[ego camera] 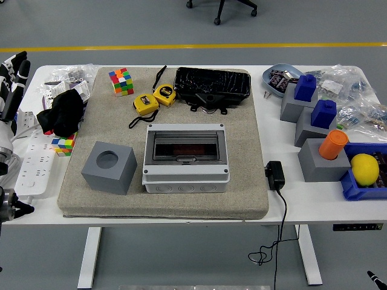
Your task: Fetch the battery,place it into the box,close the lid of the box
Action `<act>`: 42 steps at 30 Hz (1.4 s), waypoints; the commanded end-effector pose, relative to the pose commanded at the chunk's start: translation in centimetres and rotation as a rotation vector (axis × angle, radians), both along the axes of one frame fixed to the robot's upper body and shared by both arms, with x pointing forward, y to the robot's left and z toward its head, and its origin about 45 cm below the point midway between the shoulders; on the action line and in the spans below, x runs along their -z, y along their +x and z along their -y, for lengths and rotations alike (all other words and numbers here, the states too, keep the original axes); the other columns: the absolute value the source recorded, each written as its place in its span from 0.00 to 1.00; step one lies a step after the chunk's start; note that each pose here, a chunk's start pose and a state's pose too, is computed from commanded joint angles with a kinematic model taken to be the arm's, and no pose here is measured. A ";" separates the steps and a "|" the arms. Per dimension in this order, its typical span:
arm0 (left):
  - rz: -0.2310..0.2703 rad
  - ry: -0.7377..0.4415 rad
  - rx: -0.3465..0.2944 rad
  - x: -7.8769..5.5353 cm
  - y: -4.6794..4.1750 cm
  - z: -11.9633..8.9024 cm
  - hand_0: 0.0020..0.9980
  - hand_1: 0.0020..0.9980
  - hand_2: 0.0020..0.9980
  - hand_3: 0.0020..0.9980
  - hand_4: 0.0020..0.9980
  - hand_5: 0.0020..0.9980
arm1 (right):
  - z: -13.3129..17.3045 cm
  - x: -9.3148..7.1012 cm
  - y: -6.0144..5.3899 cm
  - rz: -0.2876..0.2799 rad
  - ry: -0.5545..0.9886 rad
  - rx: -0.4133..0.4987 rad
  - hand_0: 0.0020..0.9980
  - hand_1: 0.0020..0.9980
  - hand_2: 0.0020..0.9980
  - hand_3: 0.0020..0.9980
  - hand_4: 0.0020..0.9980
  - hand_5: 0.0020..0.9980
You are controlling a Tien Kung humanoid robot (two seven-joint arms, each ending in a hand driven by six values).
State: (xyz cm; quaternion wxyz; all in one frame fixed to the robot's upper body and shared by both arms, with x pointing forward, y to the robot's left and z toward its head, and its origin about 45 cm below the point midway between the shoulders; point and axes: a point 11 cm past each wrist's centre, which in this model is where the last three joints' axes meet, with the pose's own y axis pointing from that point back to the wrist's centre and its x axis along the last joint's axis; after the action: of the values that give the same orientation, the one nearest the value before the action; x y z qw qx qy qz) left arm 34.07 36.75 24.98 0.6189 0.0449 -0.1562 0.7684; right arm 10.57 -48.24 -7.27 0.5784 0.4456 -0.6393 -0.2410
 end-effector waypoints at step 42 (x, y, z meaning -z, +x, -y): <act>-0.042 -0.103 -0.017 1.4 0.15 -1.6 0.74 0.87 0.88 0.86 1.00 1.00 | 0.1 -0.1 0.3 0.004 -0.002 -0.004 0.86 0.84 0.81 0.83 1.00 1.00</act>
State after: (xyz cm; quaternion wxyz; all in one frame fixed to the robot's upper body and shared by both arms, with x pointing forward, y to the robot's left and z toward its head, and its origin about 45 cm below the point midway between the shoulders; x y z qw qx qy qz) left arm 34.22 38.31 23.63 0.6170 0.0304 -0.1029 0.7796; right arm 10.88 -48.37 -7.13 0.5779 0.4469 -0.6399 -0.2383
